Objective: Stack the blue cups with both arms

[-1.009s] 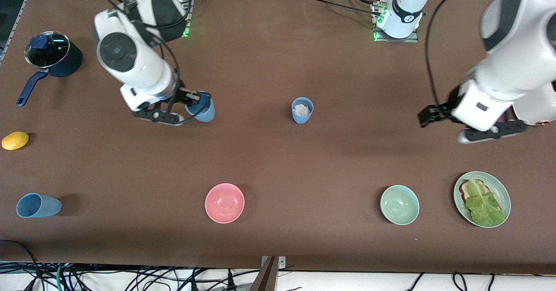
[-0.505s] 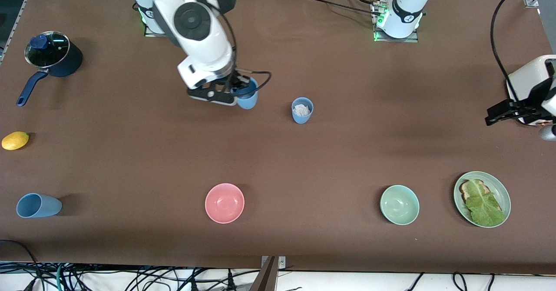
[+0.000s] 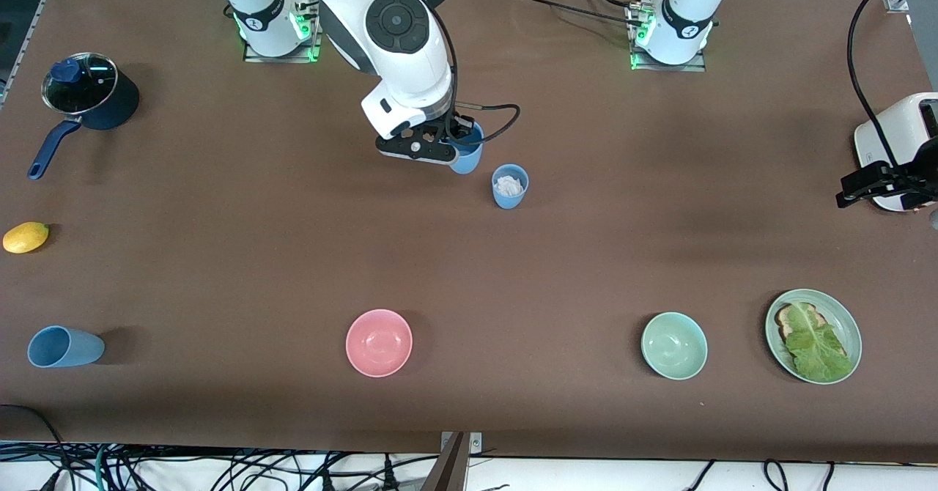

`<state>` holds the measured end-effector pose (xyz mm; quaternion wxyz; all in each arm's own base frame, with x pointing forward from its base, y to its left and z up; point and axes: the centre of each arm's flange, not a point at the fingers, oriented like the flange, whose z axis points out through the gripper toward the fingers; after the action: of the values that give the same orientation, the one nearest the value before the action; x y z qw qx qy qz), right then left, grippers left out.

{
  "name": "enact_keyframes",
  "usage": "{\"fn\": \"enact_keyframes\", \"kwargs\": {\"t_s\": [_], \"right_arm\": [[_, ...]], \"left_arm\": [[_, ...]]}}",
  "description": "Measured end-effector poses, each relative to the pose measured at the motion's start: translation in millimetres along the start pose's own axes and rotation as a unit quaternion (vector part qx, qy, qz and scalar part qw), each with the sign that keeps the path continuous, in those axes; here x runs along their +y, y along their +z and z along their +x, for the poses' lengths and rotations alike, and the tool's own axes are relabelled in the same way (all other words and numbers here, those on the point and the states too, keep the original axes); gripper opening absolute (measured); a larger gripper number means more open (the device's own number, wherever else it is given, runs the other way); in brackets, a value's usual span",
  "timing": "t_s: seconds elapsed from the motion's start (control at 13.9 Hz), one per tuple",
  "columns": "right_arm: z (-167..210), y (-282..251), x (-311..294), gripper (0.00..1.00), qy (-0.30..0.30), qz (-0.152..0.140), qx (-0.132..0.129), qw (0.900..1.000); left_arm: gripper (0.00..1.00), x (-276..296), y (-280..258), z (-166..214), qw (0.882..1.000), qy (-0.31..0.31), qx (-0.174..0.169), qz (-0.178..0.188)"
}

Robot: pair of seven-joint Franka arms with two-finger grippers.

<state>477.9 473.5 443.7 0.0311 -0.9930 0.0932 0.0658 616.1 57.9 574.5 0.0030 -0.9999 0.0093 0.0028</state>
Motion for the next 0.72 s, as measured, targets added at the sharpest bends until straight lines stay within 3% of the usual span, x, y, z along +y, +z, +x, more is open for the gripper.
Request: {"fn": "enact_keyframes", "kwargs": {"t_s": [0.36, 0.72], "right_arm": [[17.3, -1.6, -29.3, 0.05, -0.002, 0.029, 0.001, 1.000], [-13.0, 38.9, -68.2, 0.05, -0.004, 0.032, -0.009, 0.999]], "left_arm": [[1.00, 65.1, -6.4, 5.8, 1.000, 0.004, 0.007, -0.011], [1.00, 71.8, -32.1, -1.1, 1.000, 0.007, 0.025, -0.013]]}}
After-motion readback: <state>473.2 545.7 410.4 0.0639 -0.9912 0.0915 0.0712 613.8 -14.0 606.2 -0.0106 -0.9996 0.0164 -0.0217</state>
